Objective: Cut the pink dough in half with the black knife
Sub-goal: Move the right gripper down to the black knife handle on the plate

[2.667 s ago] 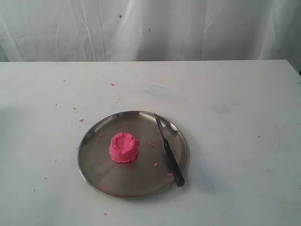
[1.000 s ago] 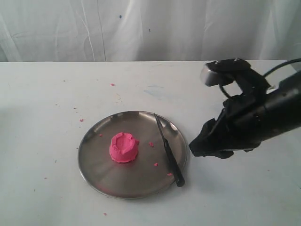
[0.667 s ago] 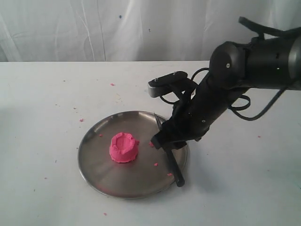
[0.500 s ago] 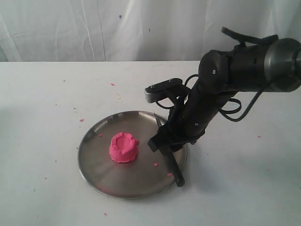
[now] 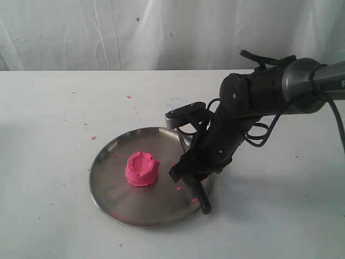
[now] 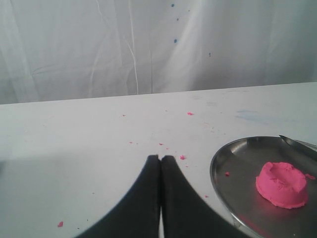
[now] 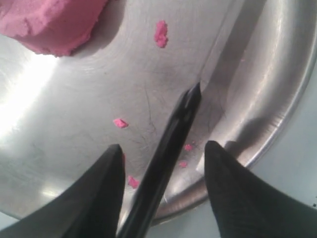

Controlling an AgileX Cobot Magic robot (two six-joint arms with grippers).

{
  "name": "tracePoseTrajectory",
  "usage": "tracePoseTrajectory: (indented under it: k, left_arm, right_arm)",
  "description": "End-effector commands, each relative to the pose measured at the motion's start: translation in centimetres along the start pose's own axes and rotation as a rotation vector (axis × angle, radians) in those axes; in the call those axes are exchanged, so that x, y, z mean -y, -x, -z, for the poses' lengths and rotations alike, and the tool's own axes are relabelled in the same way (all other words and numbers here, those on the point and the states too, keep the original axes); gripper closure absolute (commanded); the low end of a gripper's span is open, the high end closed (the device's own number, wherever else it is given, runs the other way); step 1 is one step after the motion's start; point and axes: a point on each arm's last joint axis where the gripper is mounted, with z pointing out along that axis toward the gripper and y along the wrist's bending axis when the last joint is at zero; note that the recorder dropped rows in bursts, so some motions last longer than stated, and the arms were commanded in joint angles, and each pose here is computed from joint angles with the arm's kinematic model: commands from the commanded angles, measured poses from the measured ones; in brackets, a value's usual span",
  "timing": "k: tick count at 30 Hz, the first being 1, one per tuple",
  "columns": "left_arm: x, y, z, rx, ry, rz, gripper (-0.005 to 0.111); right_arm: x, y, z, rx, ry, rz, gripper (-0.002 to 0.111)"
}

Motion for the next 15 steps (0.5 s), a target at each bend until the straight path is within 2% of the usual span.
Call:
tracePoseTrajectory:
  k: [1, 6, 15]
  left_arm:
    - [0.0, -0.07, 0.02, 0.004, 0.0, 0.006, 0.107]
    - [0.0, -0.07, 0.02, 0.004, 0.0, 0.006, 0.107]
    - [0.0, -0.07, 0.02, 0.004, 0.0, 0.006, 0.107]
  right_arm:
    - [0.03, 0.0, -0.56, -0.009, 0.0, -0.006, 0.061]
    - [0.08, -0.08, -0.9, -0.018, 0.001, -0.007, 0.062]
    - [0.04, -0.09, -0.9, -0.02, 0.005, -0.011, 0.073]
